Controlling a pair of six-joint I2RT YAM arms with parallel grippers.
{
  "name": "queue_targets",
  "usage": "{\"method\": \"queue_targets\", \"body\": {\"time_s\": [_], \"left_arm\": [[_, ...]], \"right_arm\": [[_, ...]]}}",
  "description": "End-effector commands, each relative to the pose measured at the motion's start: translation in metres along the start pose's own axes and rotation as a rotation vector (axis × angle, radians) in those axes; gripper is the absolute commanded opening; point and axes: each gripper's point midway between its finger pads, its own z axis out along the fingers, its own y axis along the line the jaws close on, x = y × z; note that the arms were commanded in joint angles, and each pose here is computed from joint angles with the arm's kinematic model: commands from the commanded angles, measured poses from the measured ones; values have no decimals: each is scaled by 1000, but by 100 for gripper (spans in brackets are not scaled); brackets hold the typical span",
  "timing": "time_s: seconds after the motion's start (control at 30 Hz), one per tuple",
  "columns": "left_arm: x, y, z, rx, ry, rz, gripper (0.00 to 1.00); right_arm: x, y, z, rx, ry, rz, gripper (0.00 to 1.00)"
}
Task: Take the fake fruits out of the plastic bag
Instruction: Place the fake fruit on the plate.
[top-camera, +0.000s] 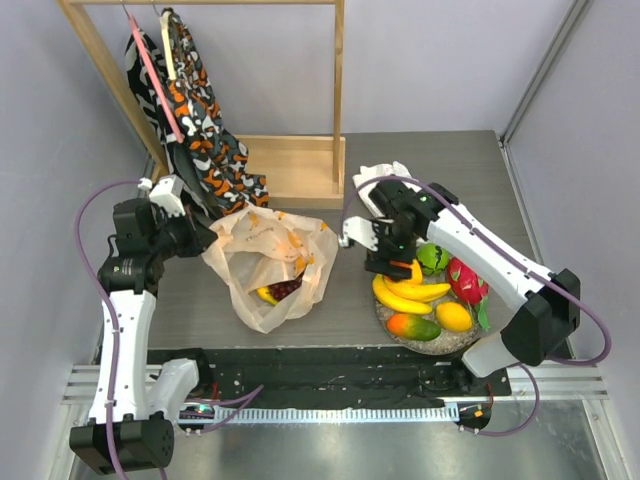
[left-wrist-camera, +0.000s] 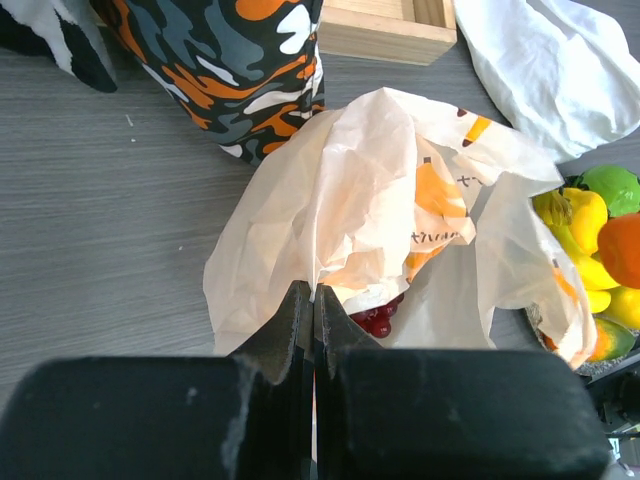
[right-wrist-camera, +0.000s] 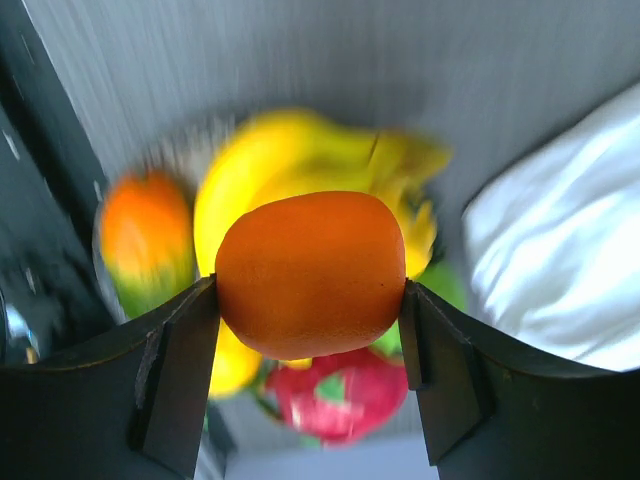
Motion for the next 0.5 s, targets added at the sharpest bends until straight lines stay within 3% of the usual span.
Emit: {"method": "queue_targets", "body": {"time_s": [0.0, 0.13, 0.47], "left_arm": [[-10, -6, -2, 27, -48, 6, 0], [-11, -6, -2, 28, -52, 2, 0], [-10, -3, -6, 16, -65, -9, 0]], "right_arm": [[97, 7, -18, -47, 352, -92, 35], [134, -2, -21, -81, 478, -89, 32], [151, -18, -12, -128, 615, -120, 34]]}}
